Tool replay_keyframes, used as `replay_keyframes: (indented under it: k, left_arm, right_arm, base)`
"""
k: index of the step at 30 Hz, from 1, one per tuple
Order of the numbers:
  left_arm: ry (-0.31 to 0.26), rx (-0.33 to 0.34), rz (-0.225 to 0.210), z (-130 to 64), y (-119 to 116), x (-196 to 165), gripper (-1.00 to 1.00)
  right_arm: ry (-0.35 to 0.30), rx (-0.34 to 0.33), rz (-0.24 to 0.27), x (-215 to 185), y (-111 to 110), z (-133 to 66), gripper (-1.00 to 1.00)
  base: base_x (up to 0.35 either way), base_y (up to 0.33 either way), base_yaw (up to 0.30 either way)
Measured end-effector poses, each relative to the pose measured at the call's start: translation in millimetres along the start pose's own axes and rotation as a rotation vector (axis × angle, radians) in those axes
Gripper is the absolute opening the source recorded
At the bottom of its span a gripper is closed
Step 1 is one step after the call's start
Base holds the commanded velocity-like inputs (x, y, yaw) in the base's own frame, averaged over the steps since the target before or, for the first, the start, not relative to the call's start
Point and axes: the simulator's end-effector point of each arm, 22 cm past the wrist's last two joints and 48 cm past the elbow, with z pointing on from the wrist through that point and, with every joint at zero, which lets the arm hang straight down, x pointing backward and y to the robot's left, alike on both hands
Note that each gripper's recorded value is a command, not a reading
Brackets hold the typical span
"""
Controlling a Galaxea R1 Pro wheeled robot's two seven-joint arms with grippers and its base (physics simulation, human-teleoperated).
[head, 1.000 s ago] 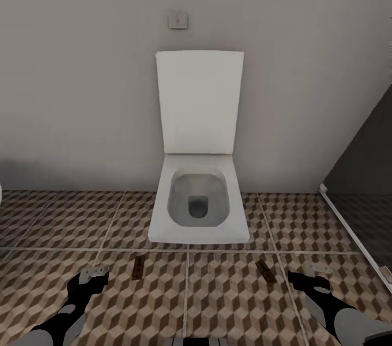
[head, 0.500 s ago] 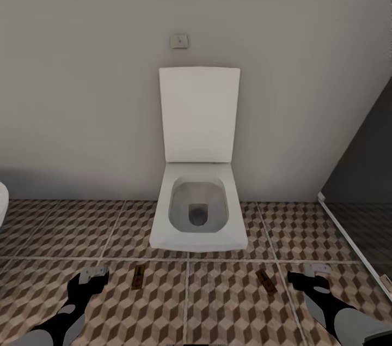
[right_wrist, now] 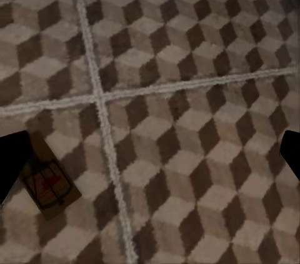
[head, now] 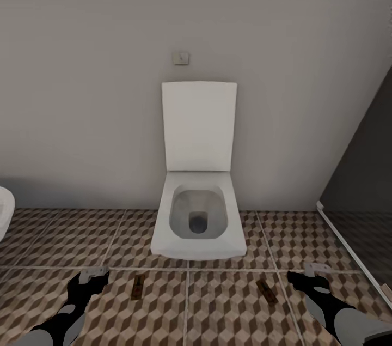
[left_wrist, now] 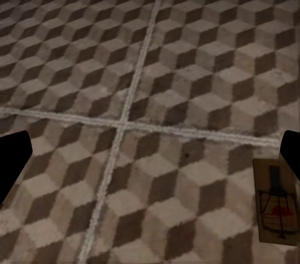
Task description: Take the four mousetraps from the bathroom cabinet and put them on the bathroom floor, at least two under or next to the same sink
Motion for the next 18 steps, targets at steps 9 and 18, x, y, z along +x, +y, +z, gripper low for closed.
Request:
replay_keyframes:
  k: [9, 18]
  left_arm:
    - [-0.036, -0.001, -0.009, -5.2, 1.7, -20.4, 1.0]
    - [-0.072, -0.001, -0.02, -11.0, 3.6, -40.8, 1.0]
  right_arm:
    - [-0.035, -0.001, 0.012, -19.2, -2.3, -8.8, 1.0]
    - [-0.069, -0.003, 0.024, -38.1, -4.8, -18.2, 1.0]
  base:
    - [0.0, 0.0, 0.0]
    - [0.0, 0.0, 0.0]
